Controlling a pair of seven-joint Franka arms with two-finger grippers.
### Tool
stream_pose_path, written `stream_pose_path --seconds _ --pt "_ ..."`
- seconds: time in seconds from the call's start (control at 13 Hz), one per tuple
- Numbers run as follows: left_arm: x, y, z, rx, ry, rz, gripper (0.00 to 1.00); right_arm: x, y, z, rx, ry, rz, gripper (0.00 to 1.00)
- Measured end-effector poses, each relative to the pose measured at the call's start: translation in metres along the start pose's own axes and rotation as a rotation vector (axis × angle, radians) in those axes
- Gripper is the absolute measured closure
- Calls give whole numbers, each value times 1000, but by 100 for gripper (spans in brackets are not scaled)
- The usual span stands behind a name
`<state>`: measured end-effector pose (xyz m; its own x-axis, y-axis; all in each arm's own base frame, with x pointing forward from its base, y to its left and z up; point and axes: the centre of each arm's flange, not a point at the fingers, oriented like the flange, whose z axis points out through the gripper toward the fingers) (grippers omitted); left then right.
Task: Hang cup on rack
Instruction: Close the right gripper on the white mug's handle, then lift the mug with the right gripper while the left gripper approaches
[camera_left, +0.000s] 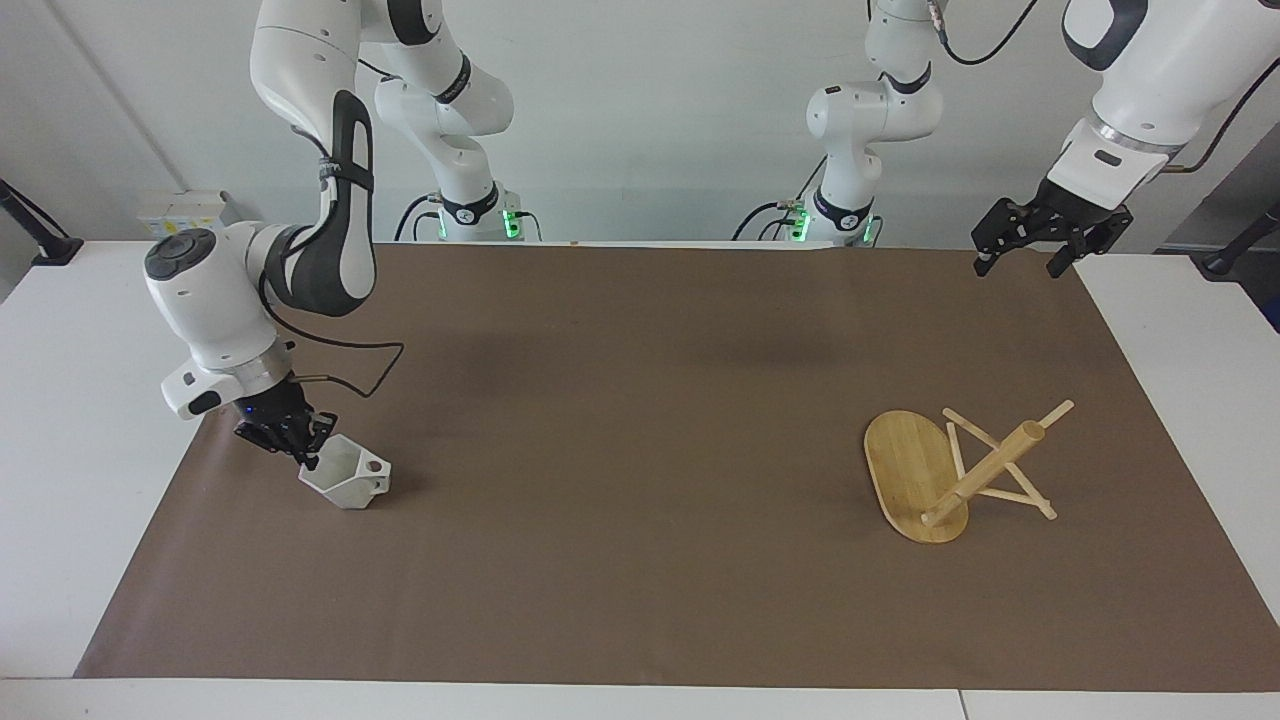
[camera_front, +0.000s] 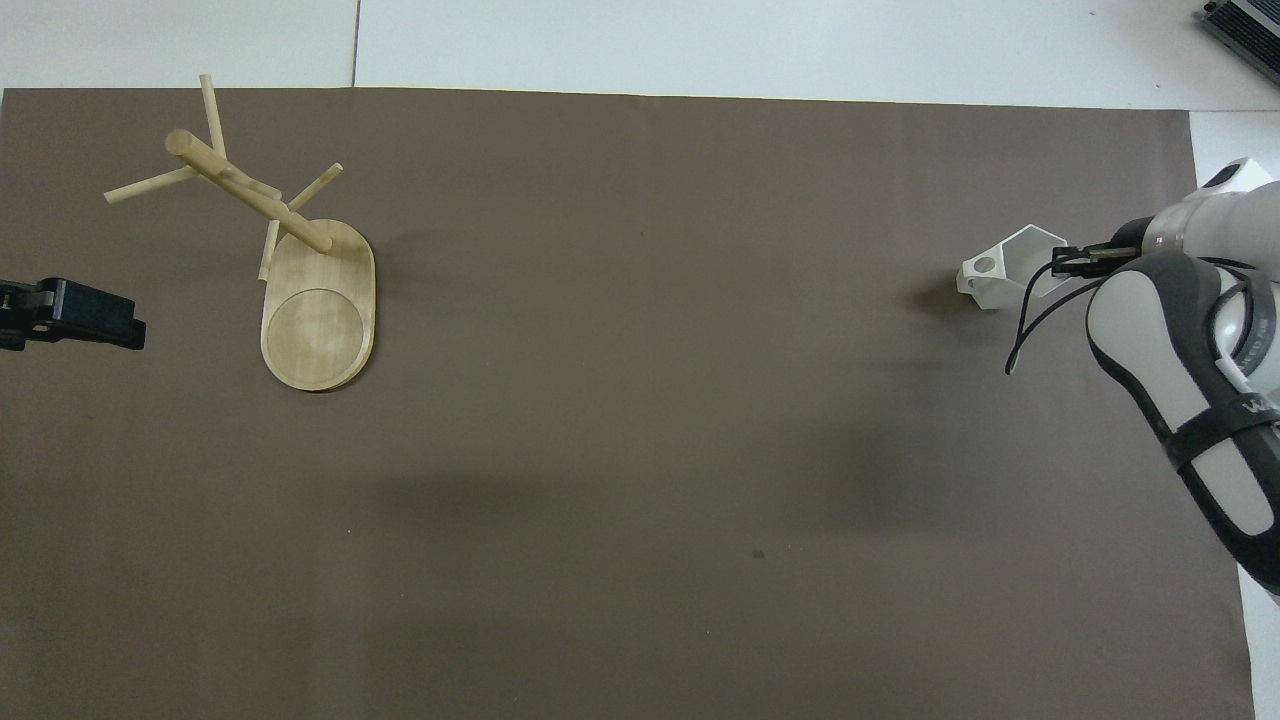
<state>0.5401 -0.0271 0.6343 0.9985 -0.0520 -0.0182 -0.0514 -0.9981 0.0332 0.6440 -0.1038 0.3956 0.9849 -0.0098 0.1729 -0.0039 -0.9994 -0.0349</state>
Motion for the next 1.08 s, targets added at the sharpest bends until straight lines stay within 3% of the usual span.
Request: stream_pose_path --seconds 0.31,0.54,0.62,0.85,1.08 --pt "-4 -3 7 -18 -18 -120 0 10 -34 -64 49 -26 -53 96" --pt "-8 9 22 -99 -49 -301 0 5 -79 -99 231 -11 -30 96" --pt "-6 13 28 -132 -62 -376 0 3 -91 -111 291 -1 -19 96" --pt "0 27 52 -277 -116 -672 0 -2 -132 -142 371 28 -52 96" --pt "2 40 85 -440 -230 -967 0 -7 -187 -161 531 27 -1 96"
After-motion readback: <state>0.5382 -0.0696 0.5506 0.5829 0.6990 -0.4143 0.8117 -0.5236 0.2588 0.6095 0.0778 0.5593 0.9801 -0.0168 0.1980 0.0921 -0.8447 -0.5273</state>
